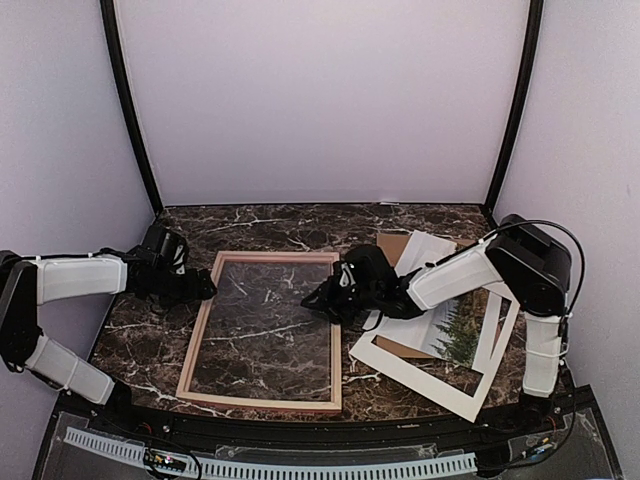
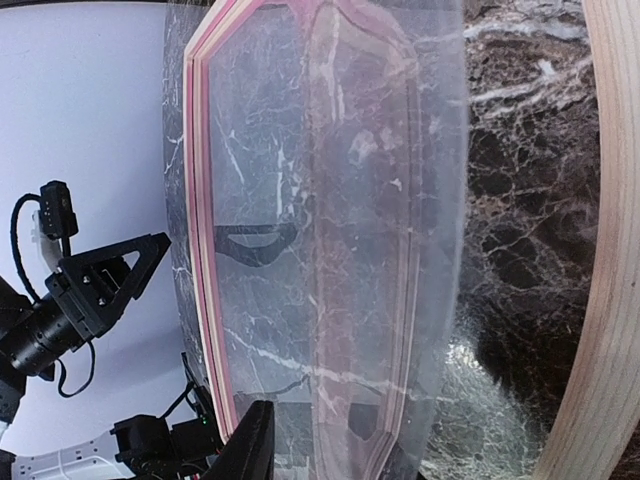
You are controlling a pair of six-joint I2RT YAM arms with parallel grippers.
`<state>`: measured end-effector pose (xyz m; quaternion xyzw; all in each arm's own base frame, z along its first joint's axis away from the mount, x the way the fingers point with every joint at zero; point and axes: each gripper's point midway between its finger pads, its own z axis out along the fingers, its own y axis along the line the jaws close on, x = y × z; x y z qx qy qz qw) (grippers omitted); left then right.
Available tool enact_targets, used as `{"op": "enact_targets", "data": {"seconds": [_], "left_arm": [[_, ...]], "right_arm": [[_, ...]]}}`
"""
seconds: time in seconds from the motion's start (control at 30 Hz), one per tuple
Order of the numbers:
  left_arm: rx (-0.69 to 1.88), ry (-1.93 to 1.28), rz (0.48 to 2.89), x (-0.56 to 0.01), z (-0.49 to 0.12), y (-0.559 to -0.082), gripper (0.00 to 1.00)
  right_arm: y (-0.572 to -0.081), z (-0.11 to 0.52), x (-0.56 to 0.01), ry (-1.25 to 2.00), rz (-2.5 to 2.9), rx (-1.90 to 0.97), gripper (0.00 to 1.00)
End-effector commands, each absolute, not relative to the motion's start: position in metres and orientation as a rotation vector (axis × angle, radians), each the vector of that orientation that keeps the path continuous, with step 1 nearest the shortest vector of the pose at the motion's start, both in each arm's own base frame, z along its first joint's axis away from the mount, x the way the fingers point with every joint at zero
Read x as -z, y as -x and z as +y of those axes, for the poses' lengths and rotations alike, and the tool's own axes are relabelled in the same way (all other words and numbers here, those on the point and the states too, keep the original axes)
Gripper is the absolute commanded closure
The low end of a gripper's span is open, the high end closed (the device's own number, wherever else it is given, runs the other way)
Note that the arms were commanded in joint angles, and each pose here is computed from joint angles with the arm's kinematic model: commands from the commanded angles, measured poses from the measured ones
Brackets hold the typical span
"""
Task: Put the photo into the frame
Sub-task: Place the glass panel at the frame body.
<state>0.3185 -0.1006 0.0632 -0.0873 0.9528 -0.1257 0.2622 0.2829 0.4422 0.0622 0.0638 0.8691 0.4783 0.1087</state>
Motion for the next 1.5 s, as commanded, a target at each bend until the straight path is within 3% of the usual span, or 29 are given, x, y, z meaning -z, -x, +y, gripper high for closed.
{"op": "enact_targets", "data": {"seconds": [0.0,0.4,0.77,1.47], "left_arm": [[0.418,0.192,2.559,-0.067,-0.114,-0.318,0.09],[0.783,0.017,2.381,-0.112,-0.202,-0.314,0.09],[1.062,-0.054,2.373,-0.099,-0.266,-0.294,0.09],[0.981,-0.02,2.527,-0.042,-0.268,-0.275,0.1]], "right_arm": [[-0.283,0.451,-0.06,-0.126,2.562,-1.385,0.72],[-0.286,0.45,-0.053,-0.093,2.598,-1.296,0.64],[-0.285,0.447,-0.05,-0.069,2.611,-1.272,0.59],[-0.281,0.441,-0.042,-0.047,2.638,-1.23,0.56]]}}
